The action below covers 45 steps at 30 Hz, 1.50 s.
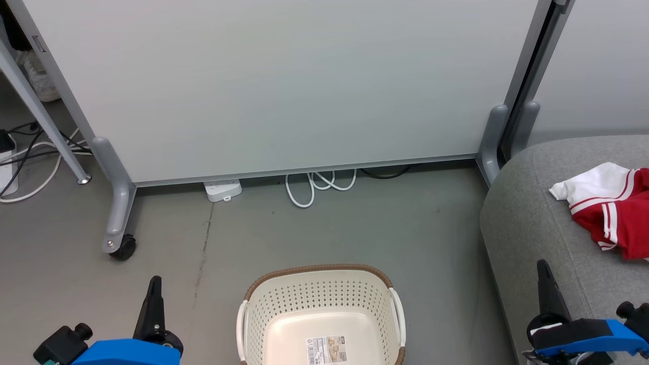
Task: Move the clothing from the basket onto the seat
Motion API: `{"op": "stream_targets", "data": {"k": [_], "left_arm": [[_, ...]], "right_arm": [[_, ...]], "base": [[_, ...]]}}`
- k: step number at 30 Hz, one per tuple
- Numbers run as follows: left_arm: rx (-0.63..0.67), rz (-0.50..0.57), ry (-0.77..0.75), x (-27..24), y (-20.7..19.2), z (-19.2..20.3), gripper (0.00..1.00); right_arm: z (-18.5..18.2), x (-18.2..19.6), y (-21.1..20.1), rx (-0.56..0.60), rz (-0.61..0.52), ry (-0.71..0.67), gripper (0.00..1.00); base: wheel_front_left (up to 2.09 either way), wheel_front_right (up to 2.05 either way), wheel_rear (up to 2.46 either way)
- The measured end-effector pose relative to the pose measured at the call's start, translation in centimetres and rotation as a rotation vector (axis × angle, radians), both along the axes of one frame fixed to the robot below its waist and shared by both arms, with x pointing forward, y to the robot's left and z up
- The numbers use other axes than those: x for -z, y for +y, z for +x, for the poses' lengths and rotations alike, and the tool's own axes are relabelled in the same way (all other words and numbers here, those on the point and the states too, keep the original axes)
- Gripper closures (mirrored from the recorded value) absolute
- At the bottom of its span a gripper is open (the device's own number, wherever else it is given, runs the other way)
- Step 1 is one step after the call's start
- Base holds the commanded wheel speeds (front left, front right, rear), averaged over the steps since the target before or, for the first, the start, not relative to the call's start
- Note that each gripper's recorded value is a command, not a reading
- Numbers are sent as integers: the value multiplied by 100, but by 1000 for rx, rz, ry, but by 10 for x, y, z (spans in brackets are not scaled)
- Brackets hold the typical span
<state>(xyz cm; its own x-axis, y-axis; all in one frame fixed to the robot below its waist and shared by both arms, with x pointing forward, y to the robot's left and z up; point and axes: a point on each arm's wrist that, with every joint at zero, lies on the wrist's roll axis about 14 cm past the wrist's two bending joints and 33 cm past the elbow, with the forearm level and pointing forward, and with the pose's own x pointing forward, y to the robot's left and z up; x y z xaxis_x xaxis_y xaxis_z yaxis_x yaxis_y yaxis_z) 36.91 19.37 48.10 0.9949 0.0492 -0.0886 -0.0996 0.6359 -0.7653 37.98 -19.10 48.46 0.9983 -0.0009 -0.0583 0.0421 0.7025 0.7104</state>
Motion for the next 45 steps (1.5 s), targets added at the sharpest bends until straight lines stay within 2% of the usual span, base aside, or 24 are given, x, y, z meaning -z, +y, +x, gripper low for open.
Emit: {"op": "stream_targets", "data": {"k": [22,45], "left_arm": [[-10,-260,-10,-4,3,5,100],[-4,-460,-41,-12,4,11,100]], "right_arm": [[3,-4,-4,25,288,4,100],[5,-10,-6,29,510,-10,100]], "base": [[0,0,0],[0,0,0]]}}
